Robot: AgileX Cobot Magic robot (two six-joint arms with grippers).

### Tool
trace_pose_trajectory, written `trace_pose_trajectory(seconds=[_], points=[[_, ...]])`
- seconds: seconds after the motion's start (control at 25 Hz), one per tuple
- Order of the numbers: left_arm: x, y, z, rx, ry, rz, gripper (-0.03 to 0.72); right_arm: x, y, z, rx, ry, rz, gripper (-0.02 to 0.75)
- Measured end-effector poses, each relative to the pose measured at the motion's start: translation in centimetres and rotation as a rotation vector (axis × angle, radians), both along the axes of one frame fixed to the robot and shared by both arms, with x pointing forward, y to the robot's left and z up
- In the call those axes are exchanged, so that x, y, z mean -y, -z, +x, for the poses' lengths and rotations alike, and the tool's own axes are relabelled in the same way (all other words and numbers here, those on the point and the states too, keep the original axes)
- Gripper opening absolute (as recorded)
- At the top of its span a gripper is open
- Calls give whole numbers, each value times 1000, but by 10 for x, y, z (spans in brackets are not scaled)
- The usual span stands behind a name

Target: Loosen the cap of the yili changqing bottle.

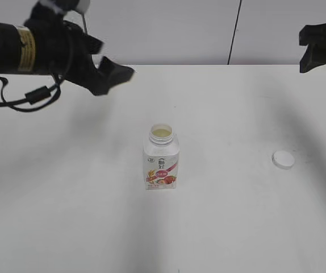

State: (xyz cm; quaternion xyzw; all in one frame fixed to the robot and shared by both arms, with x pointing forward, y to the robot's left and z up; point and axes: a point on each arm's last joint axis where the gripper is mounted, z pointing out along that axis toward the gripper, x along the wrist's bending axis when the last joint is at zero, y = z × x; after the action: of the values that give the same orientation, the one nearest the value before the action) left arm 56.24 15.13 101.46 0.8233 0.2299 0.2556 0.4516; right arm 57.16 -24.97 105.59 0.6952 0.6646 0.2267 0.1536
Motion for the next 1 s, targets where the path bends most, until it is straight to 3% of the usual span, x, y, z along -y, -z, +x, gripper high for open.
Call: trace_pose_trajectory(seconds=[0.16,0.32,0.4,0.52,0.64,0.72,0.76,1.0], points=[[-43,-18,7,13,-476,125,592,1,-8,-3,24,-2,-5,525],[-76,-23,-1,-32,-798,252,592,1,-8,-4,18,-3,-9,525],[-82,-21,-8,-107,-860,292,591,2,-7,-5,4,-4,-12,525],[-82,-17,-21,-275,-887,248,591,2,-6,-8,-30,-17,-30,525],[-74,-21,-31,-453,-913,116,591,3,-3,-12,-78,-30,-44,525],[-72,-30,-34,-540,-948,87,591,3,-2,-16,-123,-36,-52,525],[-72,-36,-34,-565,-960,85,591,4,0,-18,-156,-40,-58,525],[-83,-58,-41,-681,-1015,206,591,7,5,-39,-388,-108,-110,525]])
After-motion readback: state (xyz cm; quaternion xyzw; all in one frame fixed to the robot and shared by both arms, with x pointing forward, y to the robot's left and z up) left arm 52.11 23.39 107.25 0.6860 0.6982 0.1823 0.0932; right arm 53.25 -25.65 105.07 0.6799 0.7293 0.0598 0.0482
